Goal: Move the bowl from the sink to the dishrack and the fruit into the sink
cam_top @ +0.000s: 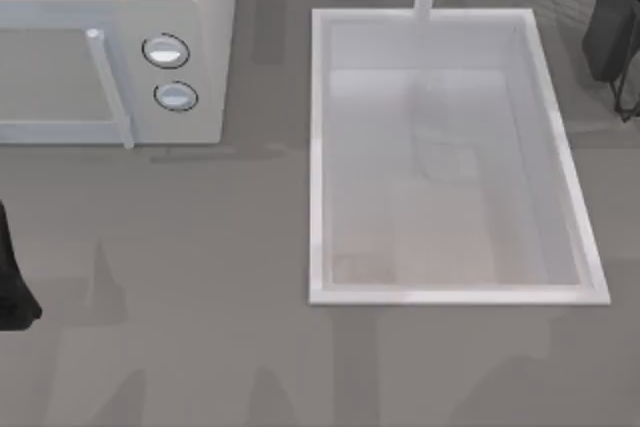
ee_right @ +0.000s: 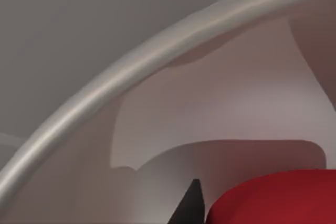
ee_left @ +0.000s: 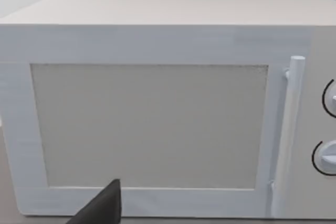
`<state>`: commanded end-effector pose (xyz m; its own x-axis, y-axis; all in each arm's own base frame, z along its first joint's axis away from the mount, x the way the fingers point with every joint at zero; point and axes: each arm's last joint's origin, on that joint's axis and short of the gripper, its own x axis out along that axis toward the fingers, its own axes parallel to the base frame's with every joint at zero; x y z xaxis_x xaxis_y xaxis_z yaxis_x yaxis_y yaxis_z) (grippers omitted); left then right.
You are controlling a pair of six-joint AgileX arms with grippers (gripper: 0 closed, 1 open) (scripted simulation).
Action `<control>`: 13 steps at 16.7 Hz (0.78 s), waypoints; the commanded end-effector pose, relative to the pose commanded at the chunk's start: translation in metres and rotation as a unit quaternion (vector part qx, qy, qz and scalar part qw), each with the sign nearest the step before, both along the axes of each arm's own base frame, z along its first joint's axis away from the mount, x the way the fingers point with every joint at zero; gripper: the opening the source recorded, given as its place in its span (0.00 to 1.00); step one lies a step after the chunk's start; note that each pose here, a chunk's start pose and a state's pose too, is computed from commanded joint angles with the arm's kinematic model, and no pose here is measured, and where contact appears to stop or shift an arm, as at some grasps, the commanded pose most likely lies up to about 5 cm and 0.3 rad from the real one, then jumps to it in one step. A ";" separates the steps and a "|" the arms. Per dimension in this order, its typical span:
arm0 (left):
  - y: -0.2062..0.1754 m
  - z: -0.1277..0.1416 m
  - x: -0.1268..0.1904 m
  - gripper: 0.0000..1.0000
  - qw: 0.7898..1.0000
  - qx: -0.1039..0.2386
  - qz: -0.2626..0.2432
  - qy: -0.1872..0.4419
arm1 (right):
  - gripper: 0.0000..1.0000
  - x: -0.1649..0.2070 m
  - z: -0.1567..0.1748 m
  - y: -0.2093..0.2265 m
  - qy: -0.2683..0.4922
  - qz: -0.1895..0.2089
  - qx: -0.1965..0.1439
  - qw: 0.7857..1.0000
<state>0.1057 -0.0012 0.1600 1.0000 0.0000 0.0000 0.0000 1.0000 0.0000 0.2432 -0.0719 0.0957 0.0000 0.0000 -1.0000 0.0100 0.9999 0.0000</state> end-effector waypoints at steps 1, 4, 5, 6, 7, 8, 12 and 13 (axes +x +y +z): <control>0.000 0.000 0.000 1.00 1.000 0.000 0.000 0.000 | 0.70 0.000 0.000 0.000 0.000 0.000 0.000 1.000; 0.000 0.000 0.000 1.00 1.000 0.000 0.000 0.000 | 0.47 0.000 0.000 0.000 0.000 0.000 0.000 1.000; 0.000 0.000 0.000 1.00 1.000 0.000 0.000 0.000 | 0.40 0.000 0.000 0.000 0.000 0.000 0.000 1.000; 0.000 0.000 0.000 1.00 1.000 0.000 0.000 0.000 | 0.32 0.000 0.000 0.000 0.000 0.000 0.000 1.000; 0.000 0.000 0.000 1.00 1.000 0.000 0.000 0.000 | 0.25 0.000 0.000 0.000 0.000 0.000 0.000 1.000; 0.000 0.000 0.000 1.00 1.000 0.000 0.000 0.000 | 0.17 0.000 0.000 0.000 0.000 0.000 0.000 1.000; 0.000 0.000 0.000 1.00 1.000 0.000 0.000 0.000 | 0.00 0.000 0.000 0.000 0.000 0.000 0.000 1.000; 0.000 0.000 0.000 1.00 1.000 0.000 0.000 0.000 | 0.00 0.000 0.000 0.000 0.000 0.000 0.000 1.000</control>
